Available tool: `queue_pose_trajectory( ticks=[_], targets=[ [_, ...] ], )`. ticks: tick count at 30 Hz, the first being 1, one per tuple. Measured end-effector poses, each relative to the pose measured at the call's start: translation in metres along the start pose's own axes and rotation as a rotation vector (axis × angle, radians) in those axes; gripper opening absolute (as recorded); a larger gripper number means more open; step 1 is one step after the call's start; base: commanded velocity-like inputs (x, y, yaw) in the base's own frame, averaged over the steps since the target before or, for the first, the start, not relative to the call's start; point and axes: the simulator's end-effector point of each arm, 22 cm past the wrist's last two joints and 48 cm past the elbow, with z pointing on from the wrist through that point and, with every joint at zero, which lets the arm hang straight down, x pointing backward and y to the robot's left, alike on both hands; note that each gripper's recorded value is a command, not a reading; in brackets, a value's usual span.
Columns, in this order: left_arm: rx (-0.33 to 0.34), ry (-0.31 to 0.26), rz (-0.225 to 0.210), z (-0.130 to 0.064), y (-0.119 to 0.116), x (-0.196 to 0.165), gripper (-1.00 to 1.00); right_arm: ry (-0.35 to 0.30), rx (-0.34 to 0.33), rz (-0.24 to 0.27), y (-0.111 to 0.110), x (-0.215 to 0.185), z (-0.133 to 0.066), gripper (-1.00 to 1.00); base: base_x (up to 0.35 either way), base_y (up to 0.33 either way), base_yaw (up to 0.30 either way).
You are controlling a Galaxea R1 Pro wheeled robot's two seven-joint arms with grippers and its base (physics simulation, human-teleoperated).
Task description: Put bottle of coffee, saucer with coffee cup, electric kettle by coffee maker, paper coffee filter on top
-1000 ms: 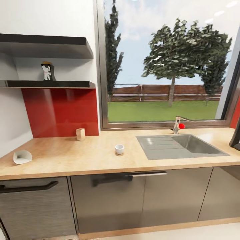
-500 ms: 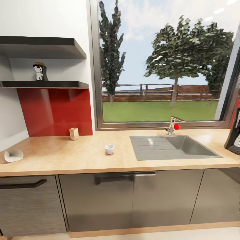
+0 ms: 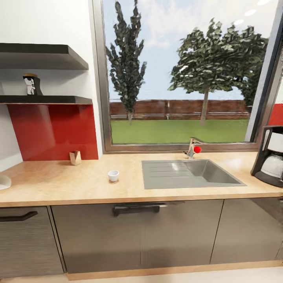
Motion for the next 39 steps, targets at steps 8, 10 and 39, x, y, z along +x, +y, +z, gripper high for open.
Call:
queue_pose_trajectory(
  ticks=[8, 10, 39],
  targets=[
    [-0.001, 0.000, 0.000, 0.0000, 0.0002, 0.0000, 1.00, 0.000, 0.000, -0.001, 0.0000, 0.0000, 0.0000, -1.00, 0.000, -0.335, 0.000],
    [-0.001, 0.000, 0.000, 0.0000, 0.0001, 0.0000, 1.00, 0.000, 0.000, -0.001, 0.0000, 0.0000, 0.0000, -1.00, 0.000, -0.335, 0.000],
    [-0.001, 0.000, 0.000, -0.0001, 0.0002, 0.0000, 1.00, 0.000, 0.000, -0.001, 0.0000, 0.0001, -0.0001, -1.00, 0.052, -0.335, 0.000]
  ],
)
